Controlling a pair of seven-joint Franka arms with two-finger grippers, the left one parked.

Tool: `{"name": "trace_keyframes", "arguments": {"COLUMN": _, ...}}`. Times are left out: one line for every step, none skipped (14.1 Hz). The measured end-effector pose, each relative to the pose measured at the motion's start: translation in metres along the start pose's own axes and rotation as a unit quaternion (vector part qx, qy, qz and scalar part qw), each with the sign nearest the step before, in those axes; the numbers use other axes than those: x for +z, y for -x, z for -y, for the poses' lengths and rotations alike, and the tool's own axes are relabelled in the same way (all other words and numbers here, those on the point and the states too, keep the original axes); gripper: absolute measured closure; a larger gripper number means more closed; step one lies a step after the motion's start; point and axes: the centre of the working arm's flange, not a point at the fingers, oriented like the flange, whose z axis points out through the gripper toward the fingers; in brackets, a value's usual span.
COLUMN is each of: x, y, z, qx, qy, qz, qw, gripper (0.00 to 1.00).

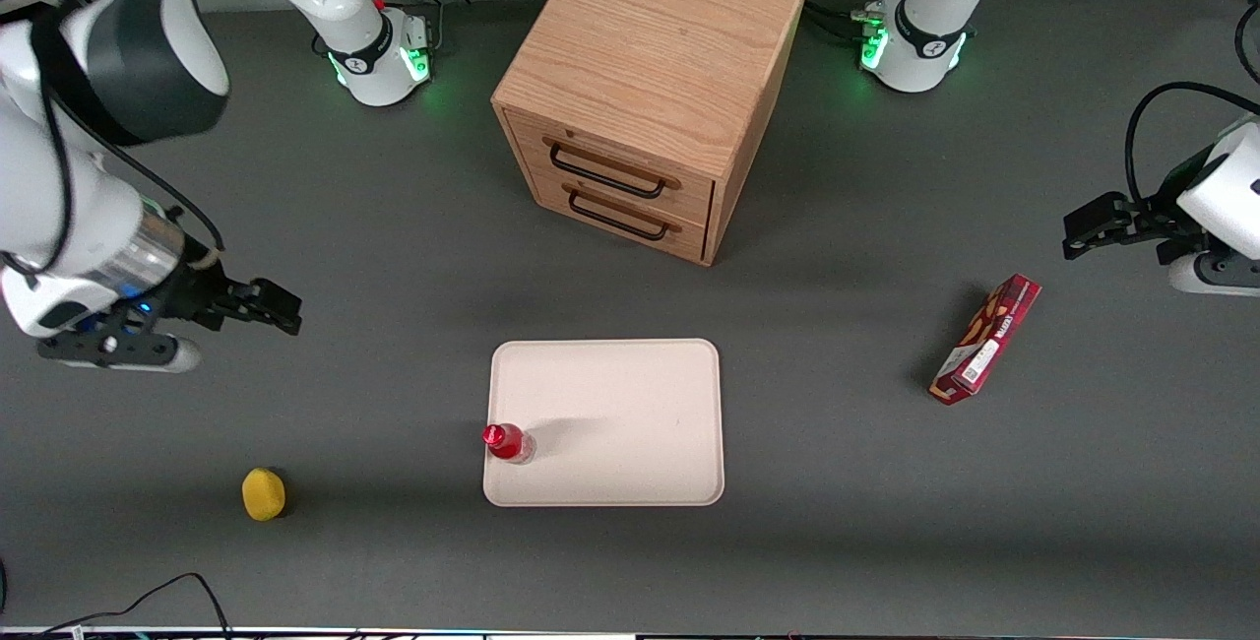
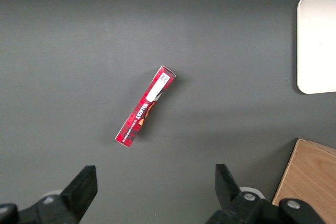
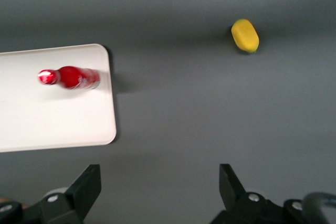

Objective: Place coke bottle on tray

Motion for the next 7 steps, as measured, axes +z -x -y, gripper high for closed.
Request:
{"name": "trace_keyframes", "arguments": {"x": -0.018, "y": 0.007, "z": -0.018, "qx": -0.005, "qy": 0.002, "qz": -0.004, "qw": 1.0000, "gripper": 0.00}}
{"name": "trace_keyframes", "arguments": {"x": -0.034, "y": 0.013, "z": -0.042, "qx": -0.014, "qy": 0.006, "qz": -0.007, "qw": 0.9999, "gripper": 0.00}}
{"name": "trace_keyframes", "arguments": {"x": -0.046, "y": 0.017, "z": -0.069, "qx": -0.021, "qy": 0.008, "qz": -0.009, "qw": 0.9997, "gripper": 0.00}}
{"name": "trace_keyframes", "arguments": {"x": -0.054, "y": 0.021, "z": -0.096, "qx": -0.025, "qy": 0.004, "qz": -0.007, "qw": 0.9996, "gripper": 0.00}}
{"name": "trace_keyframes", "arguments": {"x": -0.060, "y": 0.024, "z": -0.119, "qx": -0.028, "qy": -0.003, "qz": -0.004, "qw": 0.9996, "gripper": 0.00}}
{"name": "trace_keyframes", "arguments": {"x": -0.065, "y": 0.027, "z": -0.135, "qx": -0.031, "qy": -0.008, "qz": -0.006, "qw": 0.9995, "gripper": 0.00}}
{"name": "trace_keyframes", "arguments": {"x": -0.071, "y": 0.030, "z": -0.141, "qx": -0.032, "qy": -0.009, "qz": -0.007, "qw": 0.9994, "gripper": 0.00}}
